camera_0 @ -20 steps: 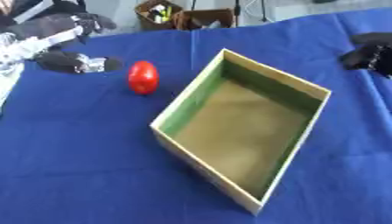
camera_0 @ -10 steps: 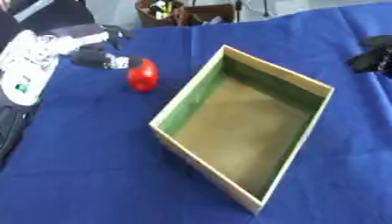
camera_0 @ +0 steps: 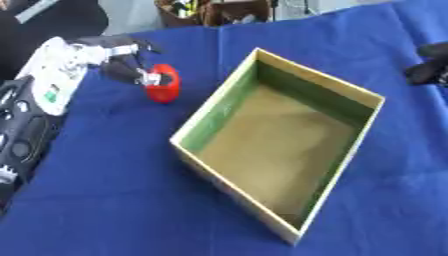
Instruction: Pick up objects on the table and place them in the box.
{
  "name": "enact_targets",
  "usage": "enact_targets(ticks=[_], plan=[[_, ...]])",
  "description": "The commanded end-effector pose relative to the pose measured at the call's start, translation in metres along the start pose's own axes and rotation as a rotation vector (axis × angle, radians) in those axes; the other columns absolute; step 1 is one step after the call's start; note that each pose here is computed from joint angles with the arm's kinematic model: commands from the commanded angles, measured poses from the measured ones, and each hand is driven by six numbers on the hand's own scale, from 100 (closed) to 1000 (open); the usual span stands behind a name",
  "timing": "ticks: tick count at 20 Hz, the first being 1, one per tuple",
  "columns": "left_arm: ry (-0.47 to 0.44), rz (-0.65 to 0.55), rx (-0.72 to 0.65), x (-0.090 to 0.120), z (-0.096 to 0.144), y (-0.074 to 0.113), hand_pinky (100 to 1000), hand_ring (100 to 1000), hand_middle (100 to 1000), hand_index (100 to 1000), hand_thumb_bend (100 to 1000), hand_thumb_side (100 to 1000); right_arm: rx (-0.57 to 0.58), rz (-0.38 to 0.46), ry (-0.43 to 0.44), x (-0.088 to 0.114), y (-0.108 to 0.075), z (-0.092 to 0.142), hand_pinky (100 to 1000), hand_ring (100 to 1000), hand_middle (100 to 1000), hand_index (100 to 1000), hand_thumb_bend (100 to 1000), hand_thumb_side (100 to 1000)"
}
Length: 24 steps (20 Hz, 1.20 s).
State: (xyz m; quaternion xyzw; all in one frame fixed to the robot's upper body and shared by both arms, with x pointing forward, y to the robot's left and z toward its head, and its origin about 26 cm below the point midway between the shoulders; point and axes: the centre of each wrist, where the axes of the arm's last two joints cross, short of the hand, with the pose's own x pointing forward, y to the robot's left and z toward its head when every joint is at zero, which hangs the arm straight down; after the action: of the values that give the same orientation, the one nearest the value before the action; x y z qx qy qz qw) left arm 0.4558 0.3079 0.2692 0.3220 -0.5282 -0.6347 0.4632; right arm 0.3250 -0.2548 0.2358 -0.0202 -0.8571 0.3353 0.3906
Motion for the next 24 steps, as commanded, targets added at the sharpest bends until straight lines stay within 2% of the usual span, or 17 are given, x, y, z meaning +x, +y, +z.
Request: enact_targets(ticks=[1,6,12,13,24], plan=[[0.039,-0.051,0.044,-0.005,0.01,0.018,537,788,976,1000,698,837,0.013,0.016,-0.015,0.005,-0.003,-0.003,760,752,566,807,100,1000],[0.085,-0.095,0.053,-0.008,0.01,0.019,544,795,969,1000,706,828,0.023,0.013,-0.013,0.006,-0.002,-0.003,760,751,564,806,100,1000],[0.096,-0.1,0.058,-0.01,0.008,0.017,531,787,963,1000,701,829,0.029,0.011,-0.012,0.006,-0.001,-0.004,760,751,563,804,100,1000],[0.098,-0.098,0.055,-0.011,0.008,0.016,493,764,929,1000,691,823,0.029,0.011,-0.011,0.006,-0.001,-0.004,760,751,562,802,100,1000],[0.104,-0.023,-0.001,-0.023,0.004,0.005,370,667,893,1000,653,802,0.029,0.02,0.012,0.007,-0.002,-0.005,760,749,554,793,100,1000]])
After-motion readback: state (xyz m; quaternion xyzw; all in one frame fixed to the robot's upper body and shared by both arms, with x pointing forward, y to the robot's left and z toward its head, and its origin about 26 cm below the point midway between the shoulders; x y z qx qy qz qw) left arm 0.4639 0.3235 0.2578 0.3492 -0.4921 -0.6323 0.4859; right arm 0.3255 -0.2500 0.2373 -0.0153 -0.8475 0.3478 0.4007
